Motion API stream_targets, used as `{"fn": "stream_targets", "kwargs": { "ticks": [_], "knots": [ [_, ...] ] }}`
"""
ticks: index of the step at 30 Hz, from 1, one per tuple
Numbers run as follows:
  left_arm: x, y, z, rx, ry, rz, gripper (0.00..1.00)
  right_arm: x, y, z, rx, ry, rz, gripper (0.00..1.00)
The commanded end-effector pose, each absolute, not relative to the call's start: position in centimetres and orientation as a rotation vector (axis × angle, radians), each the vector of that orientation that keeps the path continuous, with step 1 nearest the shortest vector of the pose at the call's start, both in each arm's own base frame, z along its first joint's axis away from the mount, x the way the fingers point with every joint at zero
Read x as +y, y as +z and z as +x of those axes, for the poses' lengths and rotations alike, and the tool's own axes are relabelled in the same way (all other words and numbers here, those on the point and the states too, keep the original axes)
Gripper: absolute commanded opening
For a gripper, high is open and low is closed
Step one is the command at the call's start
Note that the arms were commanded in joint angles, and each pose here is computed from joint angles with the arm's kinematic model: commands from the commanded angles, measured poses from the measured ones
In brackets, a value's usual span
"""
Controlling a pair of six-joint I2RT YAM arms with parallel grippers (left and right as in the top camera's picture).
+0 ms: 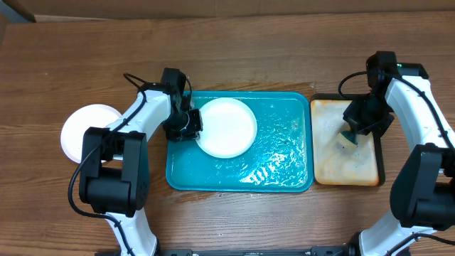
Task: Clean dirty plates on tray and stack at the side
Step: 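Carry the white plate left and stack it on the plate pile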
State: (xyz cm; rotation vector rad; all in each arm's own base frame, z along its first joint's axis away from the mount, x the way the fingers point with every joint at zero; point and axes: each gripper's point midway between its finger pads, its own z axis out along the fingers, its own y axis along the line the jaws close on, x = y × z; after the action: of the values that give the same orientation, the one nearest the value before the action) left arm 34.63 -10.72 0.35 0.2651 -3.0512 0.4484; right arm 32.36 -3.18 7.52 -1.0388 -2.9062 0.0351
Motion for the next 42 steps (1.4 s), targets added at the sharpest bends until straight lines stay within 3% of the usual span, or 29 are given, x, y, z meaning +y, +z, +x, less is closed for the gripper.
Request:
{"fn": "stream_targets", "kwargs": {
  "ticks": [1,9,16,20,23,30,42],
  "knots": [
    [-11.3,-1.3,34.2,-3.025,0.421,0.260,0.04,-3.1,7.8,32.4,-2.913,0.023,-1.042,0.04],
    [-12.5,1.3,36.0,-3.110,0.487,0.236,0.04,-3.1,7.8,32.3,-2.911,0.025,-1.041,0.04],
    [-12.3,13.9,39.2,-3.459,0.500,0.183,0.04,-3.0,7.8,32.4,-2.914,0.019,-1.042,0.04],
    [-8.8,20.7,37.9,-3.661,0.253,0.336,0.04,-3.0,7.8,32.5,-2.917,0.018,-1.043,0.04],
    [-5.1,22.6,35.6,-3.681,-0.006,0.506,0.04,-3.1,7.8,32.6,-2.919,0.017,-1.044,0.04],
    [3.3,20.7,30.6,-3.424,-0.364,0.910,0.04,-3.1,7.8,32.8,-2.931,0.013,-1.036,0.04],
    [12.0,10.6,26.9,-3.085,0.311,1.509,0.04,-3.0,7.8,32.6,-2.937,0.014,-0.994,0.04]
  ]
}}
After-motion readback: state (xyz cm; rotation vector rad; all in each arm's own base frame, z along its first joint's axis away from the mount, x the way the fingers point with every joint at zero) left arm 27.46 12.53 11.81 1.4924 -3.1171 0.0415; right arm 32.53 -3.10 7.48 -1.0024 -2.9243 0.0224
